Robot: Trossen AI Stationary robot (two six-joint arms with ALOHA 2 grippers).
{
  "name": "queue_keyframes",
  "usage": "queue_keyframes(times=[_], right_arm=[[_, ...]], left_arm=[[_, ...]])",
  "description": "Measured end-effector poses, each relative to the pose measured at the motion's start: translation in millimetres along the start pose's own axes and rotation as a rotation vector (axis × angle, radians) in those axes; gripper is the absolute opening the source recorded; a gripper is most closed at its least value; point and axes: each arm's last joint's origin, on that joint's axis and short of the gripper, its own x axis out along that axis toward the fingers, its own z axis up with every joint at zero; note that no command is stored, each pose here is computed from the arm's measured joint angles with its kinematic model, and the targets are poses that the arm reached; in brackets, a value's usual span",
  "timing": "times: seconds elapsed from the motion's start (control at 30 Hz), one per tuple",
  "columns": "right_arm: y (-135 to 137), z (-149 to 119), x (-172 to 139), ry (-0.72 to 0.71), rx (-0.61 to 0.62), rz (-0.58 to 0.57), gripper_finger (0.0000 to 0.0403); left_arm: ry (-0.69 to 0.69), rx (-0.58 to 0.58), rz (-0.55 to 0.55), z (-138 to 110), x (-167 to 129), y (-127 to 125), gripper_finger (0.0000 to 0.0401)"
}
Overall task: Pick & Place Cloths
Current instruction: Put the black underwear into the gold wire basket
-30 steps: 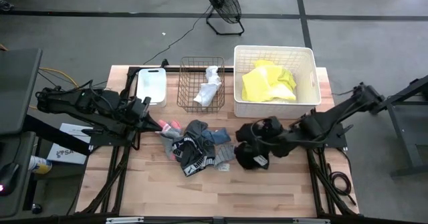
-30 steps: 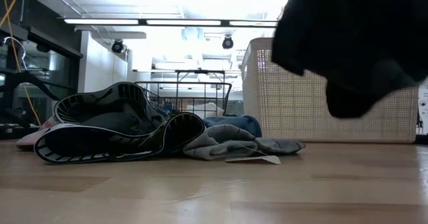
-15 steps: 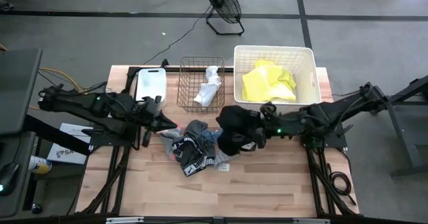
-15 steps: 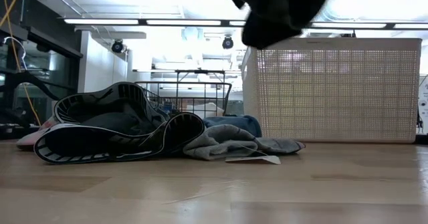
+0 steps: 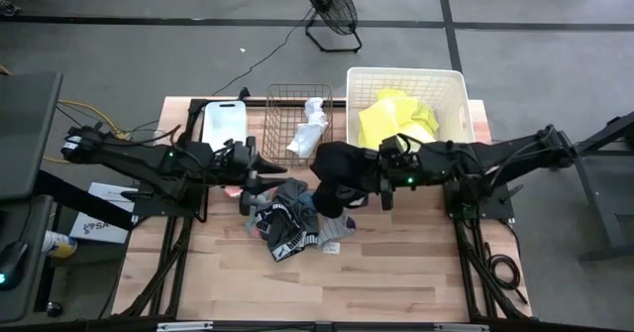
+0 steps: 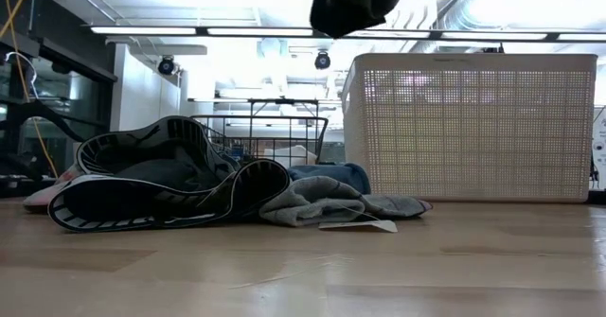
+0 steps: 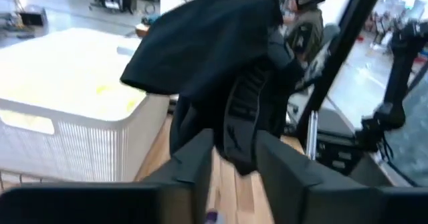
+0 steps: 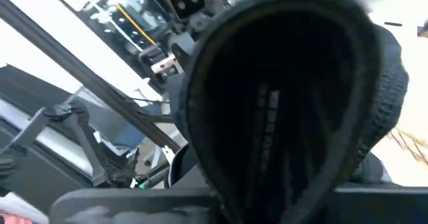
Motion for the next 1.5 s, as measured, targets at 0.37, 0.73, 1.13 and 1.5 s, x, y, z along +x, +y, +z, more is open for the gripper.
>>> queue_keyframes(times=[0.37, 0.73, 1.13, 1.5], right_arm=[[-3, 29, 1, -0.076, -0.062, 0.231, 0.0017], [-6, 46, 0, -0.179, -0.159, 0.306, 0.0017], [-11, 57, 2, -0.414, -0.225, 0.088, 0.0017], [-16, 51, 32, -0.453, -0.168, 0.111, 0.0017]], left_arm=[[-0.104, 0.081, -0.012, -1, 27, -7, 0.0244], [-0.160, 0.139, -0.008, -5, 44, -10, 0.0246], [-0.203, 0.195, 0.119, -2, 44, -7, 0.0253], [-0.208, 0.274, 0.231, 0, 43, -5, 0.0267]])
